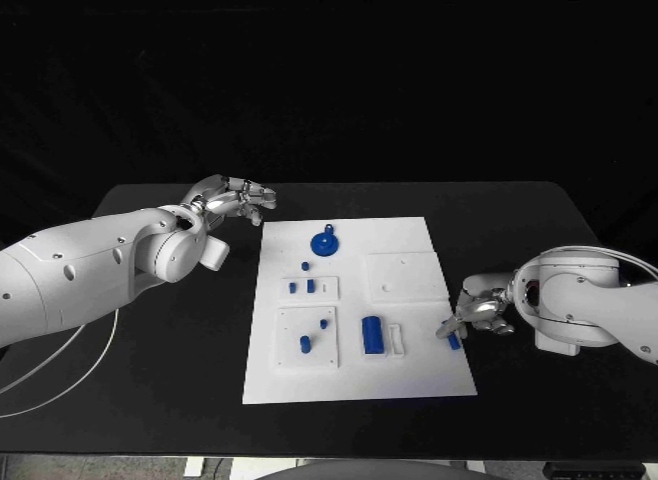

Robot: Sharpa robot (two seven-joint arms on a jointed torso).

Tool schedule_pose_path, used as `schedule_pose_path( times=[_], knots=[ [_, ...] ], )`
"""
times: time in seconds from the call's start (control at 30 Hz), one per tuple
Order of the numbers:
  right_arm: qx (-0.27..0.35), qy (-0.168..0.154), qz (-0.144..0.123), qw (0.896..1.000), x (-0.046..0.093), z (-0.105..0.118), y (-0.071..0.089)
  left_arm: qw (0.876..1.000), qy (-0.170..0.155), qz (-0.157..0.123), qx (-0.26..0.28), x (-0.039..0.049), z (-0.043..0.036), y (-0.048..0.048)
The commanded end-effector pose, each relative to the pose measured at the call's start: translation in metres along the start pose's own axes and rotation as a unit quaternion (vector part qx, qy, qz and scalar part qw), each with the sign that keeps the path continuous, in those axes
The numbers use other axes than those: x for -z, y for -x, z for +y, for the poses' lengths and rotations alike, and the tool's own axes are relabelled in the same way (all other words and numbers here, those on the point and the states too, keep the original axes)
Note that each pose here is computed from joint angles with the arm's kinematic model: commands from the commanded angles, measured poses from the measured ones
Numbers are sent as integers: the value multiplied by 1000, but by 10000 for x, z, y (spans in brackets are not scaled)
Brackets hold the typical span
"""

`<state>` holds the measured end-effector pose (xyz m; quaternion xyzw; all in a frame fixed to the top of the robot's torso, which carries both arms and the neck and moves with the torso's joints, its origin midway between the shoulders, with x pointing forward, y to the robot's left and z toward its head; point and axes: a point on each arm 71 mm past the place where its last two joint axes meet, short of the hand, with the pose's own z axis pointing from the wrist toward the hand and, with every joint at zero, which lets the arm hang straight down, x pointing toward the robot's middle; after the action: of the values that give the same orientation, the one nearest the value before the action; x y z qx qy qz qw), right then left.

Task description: Assemble the parts on the task board

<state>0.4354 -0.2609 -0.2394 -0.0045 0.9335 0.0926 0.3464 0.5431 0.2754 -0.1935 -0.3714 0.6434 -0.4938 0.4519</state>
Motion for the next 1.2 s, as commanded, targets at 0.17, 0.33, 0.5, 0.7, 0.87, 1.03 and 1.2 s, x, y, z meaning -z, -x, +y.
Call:
schedule_pose_path(
  times=[0.17, 0.33, 0.5, 0.7, 0.87, 1.03, 1.2],
  knots=[
    [45, -33, -3, 998, -126, -62, -142, 1000, -3, 9, 1, 2, -9, -19],
    [48, -36, 3, 998, -143, -54, -164, 1000, -2, 8, 1, 6, -6, -9],
    [51, -38, 1, 998, -144, -55, -167, 1000, -2, 9, 1, 6, -7, -14],
    [30, -34, 6, 999, -146, -92, -168, 1000, -2, 8, 1, 7, -5, -7],
    [-13, -33, 20, 999, -136, -200, -177, 1000, -2, 7, 0, 8, -3, -2],
    [-64, -26, 38, 997, -91, -301, -172, 1000, -2, 7, 0, 6, -2, -6],
    [-93, -17, 33, 995, -25, -327, -32, 1000, -2, 8, 1, 2, -2, -14]
  ],
)
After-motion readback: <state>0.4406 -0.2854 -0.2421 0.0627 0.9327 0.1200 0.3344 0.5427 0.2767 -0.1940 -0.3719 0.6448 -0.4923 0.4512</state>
